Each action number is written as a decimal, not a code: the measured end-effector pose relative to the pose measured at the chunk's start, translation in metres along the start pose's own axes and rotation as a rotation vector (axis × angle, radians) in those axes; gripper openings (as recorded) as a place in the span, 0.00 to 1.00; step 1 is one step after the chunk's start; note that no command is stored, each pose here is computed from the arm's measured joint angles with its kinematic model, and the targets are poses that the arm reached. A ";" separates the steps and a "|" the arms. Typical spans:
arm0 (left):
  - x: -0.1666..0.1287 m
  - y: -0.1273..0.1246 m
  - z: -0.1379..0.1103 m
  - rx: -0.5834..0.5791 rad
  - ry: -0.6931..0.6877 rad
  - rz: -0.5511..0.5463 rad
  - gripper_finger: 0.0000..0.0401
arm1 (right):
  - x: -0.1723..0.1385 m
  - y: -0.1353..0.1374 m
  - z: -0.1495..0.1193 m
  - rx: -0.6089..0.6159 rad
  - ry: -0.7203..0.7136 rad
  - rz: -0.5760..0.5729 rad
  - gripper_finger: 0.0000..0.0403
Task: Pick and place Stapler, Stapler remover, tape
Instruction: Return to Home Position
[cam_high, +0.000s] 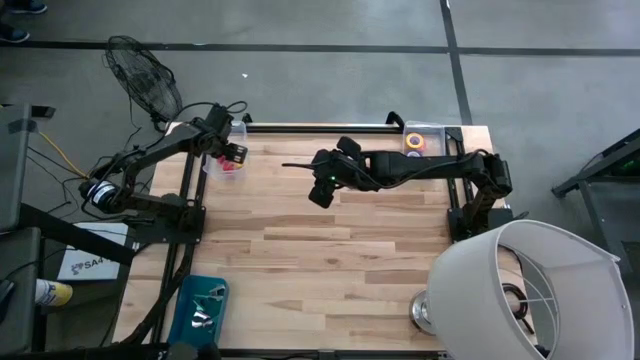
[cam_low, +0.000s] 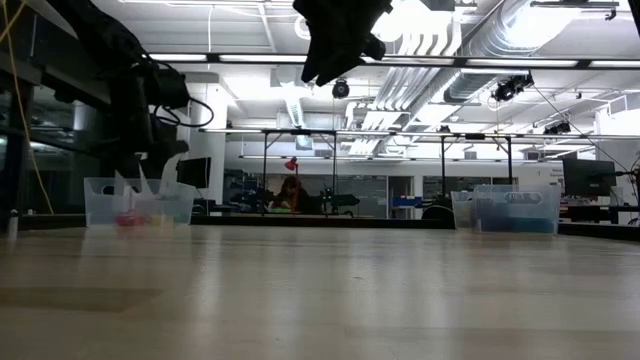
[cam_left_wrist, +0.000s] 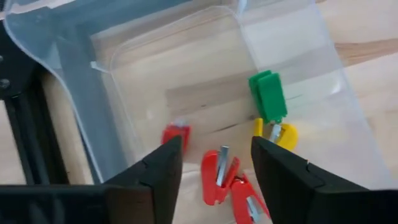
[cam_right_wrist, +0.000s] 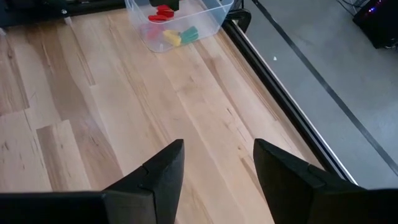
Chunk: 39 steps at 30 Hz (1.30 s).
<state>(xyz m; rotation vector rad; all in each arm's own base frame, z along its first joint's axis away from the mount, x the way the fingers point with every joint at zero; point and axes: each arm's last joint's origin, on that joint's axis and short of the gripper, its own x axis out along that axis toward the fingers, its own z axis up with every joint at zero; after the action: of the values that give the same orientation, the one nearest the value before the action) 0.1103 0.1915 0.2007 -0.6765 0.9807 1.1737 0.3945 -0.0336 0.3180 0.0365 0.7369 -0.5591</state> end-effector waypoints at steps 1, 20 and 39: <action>0.000 0.000 0.000 0.000 -0.001 -0.009 0.48 | 0.000 0.000 0.000 0.000 0.000 0.000 0.46; -0.081 -0.019 -0.013 0.422 -0.365 -0.463 0.53 | -0.036 0.004 -0.013 0.060 0.127 0.078 0.46; -0.112 -0.045 -0.104 0.653 -0.751 -0.764 0.53 | -0.072 0.006 -0.142 0.481 -0.291 0.455 0.46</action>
<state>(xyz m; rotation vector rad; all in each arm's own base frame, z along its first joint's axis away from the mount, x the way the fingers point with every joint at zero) 0.1164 0.0409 0.2531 -0.0215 0.3402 0.3121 0.2647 0.0372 0.2574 0.5460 0.2812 -0.2841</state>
